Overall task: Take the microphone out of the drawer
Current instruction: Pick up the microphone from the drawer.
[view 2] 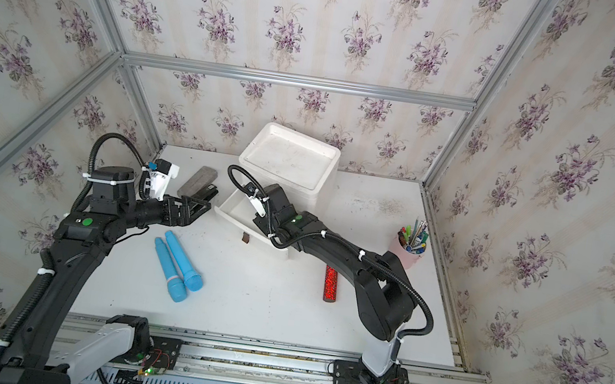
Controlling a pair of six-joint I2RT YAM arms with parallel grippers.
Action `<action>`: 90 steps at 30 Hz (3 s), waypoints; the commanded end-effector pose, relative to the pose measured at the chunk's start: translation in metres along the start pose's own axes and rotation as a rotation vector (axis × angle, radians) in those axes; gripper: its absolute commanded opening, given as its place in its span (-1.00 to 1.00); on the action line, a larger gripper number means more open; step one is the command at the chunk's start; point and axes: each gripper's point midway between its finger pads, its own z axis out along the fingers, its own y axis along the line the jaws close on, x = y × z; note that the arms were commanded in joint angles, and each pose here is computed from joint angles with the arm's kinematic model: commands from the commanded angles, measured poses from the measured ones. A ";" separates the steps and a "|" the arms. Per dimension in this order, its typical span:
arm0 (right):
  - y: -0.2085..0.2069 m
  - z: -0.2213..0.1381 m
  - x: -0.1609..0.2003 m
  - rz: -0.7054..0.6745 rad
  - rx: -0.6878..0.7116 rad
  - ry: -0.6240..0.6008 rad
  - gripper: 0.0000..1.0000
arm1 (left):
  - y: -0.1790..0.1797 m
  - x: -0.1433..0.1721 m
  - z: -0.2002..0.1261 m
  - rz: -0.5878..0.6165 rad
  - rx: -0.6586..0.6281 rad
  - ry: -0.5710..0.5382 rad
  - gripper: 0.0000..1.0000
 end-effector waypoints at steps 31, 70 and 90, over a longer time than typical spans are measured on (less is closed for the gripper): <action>0.025 0.053 0.027 0.163 -0.152 0.174 -0.02 | -0.004 -0.005 -0.002 0.021 0.009 -0.018 0.99; 0.009 0.050 0.002 0.021 -0.111 0.109 -1.00 | -0.004 -0.006 -0.002 0.020 0.010 -0.018 0.99; -0.002 0.020 -0.028 0.031 -0.086 -0.046 -1.00 | -0.004 -0.006 -0.002 0.021 0.010 -0.019 0.99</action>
